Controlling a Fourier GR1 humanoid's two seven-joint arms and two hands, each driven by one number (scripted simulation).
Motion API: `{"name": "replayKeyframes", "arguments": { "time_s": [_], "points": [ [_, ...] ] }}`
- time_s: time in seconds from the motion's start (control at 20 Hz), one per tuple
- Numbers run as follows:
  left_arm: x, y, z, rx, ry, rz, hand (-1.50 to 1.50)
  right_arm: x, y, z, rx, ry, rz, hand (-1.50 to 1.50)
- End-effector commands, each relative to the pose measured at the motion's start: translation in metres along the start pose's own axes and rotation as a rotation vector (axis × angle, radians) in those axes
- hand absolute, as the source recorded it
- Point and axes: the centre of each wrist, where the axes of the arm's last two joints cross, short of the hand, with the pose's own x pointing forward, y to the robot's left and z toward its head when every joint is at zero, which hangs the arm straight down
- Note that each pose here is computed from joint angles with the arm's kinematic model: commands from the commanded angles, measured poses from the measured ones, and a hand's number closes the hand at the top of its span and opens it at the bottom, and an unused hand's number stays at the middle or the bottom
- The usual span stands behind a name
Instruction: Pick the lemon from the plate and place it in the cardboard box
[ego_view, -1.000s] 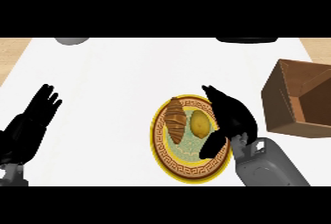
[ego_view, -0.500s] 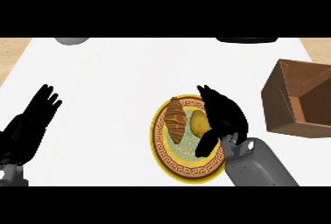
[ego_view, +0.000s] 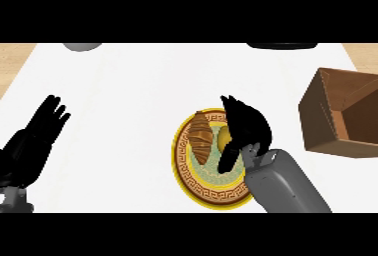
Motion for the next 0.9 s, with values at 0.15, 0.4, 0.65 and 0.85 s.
{"name": "replayKeyframes", "arguments": {
  "time_s": [0.15,0.4,0.65,0.85],
  "points": [
    [0.008,0.008,-0.008,0.012,0.014,-0.001,0.0,0.009,0.002,-0.007,0.023,0.111,0.058,-1.5],
    [0.015,0.026,-0.008,-0.005,-0.011,-0.009,0.0,0.012,0.023,-0.007,0.037,0.115,0.065,-1.5],
    [-0.004,0.021,0.002,0.011,-0.004,-0.002,0.0,0.012,0.02,-0.017,0.069,0.135,0.075,-1.5],
    [-0.012,0.0,0.007,0.007,0.003,0.0,0.0,0.009,0.02,-0.022,0.084,0.137,0.086,-1.5]
  ]
}}
